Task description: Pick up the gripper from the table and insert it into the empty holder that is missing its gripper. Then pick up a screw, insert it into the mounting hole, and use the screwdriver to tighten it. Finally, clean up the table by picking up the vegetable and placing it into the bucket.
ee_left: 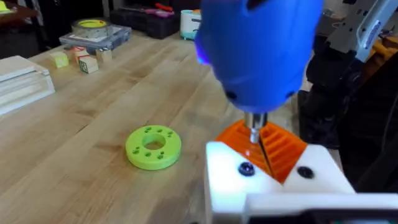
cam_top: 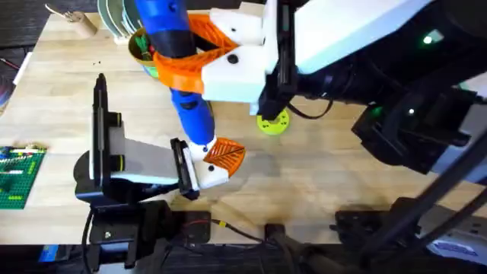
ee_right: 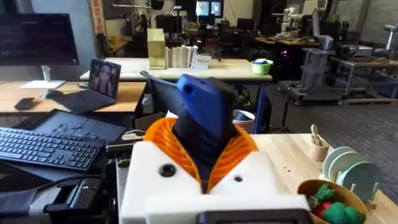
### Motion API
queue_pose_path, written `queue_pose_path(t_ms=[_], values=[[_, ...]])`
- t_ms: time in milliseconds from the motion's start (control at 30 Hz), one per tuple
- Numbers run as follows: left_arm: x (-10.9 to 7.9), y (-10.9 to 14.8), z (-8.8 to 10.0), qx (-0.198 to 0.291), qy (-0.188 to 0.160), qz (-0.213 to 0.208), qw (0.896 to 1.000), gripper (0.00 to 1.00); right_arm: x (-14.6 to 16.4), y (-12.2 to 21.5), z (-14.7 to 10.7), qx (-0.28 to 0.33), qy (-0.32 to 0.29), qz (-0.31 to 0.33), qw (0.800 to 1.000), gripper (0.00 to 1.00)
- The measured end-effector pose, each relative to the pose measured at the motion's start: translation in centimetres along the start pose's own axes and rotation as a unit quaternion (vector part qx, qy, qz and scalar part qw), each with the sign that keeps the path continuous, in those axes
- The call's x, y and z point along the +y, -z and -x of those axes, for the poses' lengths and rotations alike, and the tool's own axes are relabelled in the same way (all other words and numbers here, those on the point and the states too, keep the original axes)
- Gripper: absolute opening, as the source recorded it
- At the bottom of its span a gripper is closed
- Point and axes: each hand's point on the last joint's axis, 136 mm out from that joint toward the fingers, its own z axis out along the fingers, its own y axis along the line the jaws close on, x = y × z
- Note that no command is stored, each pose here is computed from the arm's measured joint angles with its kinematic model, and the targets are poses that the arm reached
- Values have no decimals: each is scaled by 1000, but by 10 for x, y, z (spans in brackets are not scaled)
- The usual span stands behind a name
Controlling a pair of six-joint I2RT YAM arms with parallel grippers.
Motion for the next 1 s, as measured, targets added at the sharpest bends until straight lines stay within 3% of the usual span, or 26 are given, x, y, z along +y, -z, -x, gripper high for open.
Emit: queue_pose_path(t_ms=[400,1000], values=[[0,0,0,0,0,0,1000,4,-4,-5,-14,12,-9,-1,1000,27],[0,0,0,0,0,0,1000,4,1,-7,-14,11,-10,7,1000,27]])
